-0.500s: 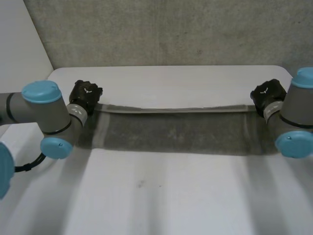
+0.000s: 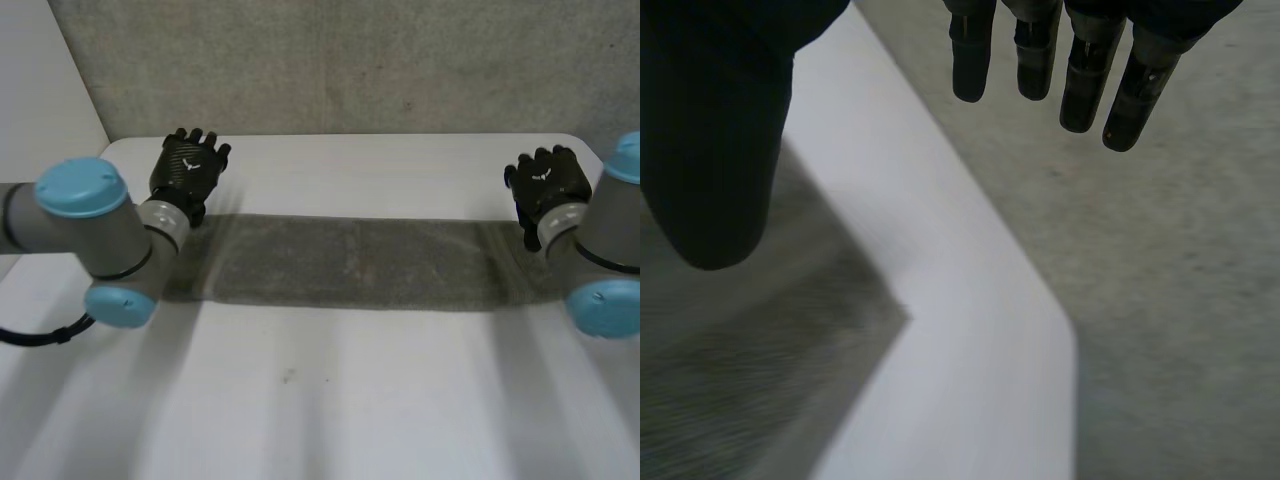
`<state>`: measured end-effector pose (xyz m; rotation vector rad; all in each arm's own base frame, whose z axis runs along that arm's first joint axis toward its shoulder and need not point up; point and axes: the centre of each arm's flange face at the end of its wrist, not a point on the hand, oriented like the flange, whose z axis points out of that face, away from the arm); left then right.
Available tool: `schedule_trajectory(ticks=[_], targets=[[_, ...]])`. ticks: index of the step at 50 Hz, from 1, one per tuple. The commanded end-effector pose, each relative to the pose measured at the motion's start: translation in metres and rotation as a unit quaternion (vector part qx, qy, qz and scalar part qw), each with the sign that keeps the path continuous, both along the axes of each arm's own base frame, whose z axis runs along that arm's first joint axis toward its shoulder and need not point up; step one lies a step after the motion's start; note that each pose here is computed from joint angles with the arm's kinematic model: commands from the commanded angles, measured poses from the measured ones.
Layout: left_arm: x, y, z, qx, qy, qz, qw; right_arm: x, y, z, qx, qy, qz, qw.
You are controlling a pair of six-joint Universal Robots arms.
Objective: Fold the towel.
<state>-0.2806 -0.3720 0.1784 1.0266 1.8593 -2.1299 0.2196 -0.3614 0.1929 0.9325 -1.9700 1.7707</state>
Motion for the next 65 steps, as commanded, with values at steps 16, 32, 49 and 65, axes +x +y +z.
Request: schedule_trajectory(ticks=[16,32,49,65], targets=[[0.041,0.09,-0.013,0.032,0.104,0.013,0.994,-0.059,0.034,-0.063,0.128,-0.019,0.009,0.991],[0.04,0.092,-0.012,0.03,0.106,0.011,0.994,-0.067,0.021,-0.069,0.097,-0.025,-0.002,0.995],[0.042,0.089,-0.011,0.028,0.107,0.015,0.994,-0.082,0.006,-0.074,0.098,-0.036,0.001,0.995],[0.041,0.09,-0.011,0.028,0.107,0.014,0.994,-0.155,-0.033,-0.023,0.002,0.1,-0.172,0.98]])
